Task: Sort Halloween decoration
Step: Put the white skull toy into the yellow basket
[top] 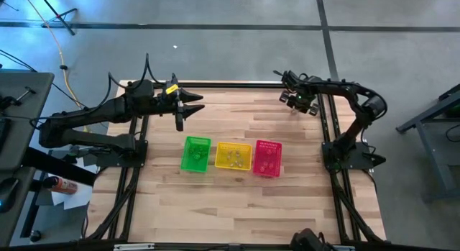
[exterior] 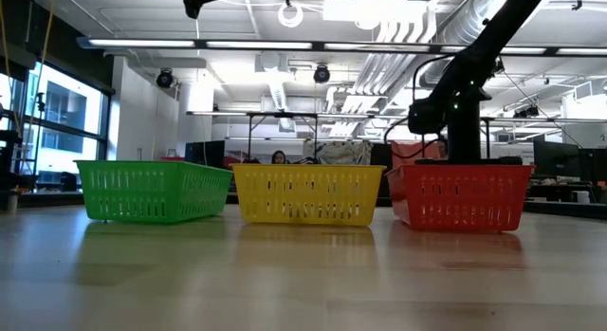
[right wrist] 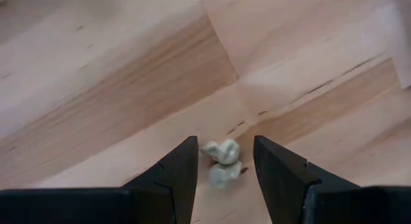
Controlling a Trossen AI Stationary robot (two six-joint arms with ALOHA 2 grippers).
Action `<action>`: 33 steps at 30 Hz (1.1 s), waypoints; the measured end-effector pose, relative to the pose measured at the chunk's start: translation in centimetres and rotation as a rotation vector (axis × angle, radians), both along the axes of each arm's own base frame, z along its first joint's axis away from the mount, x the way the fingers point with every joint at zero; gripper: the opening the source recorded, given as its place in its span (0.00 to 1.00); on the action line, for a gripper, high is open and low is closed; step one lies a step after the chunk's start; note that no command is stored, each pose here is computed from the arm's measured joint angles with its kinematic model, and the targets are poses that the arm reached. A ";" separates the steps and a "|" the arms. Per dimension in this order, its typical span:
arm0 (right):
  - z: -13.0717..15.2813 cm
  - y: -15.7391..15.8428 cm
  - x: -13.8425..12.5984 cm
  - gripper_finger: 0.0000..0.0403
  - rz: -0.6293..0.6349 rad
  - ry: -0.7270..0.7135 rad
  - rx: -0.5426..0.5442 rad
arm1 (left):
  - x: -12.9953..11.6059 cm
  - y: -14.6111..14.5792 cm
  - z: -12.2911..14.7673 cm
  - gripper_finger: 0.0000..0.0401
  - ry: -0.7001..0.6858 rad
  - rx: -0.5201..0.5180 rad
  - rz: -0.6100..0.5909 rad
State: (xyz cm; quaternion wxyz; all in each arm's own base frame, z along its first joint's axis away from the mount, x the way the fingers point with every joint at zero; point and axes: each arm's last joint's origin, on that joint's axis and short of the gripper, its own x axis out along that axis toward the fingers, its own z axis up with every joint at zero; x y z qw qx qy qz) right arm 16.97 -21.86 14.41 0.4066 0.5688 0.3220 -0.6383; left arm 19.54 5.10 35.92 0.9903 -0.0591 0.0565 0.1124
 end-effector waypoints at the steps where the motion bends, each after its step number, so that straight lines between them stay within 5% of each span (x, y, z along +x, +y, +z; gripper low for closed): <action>1: -0.1 0.0 0.0 0.36 0.003 0.003 0.004 | 0.0 0.0 0.0 0.39 0.000 0.000 0.000; 12: -0.8 -0.2 0.2 0.35 0.007 0.017 0.015 | 0.0 0.0 0.0 0.39 0.000 -0.002 0.001; 23: -0.8 -0.3 0.2 0.15 0.054 0.024 0.008 | 0.0 0.0 0.0 0.39 0.000 -0.003 0.001; 33: -0.9 -0.3 0.1 0.16 0.092 0.042 0.004 | 0.0 0.0 0.0 0.39 -0.010 -0.045 0.007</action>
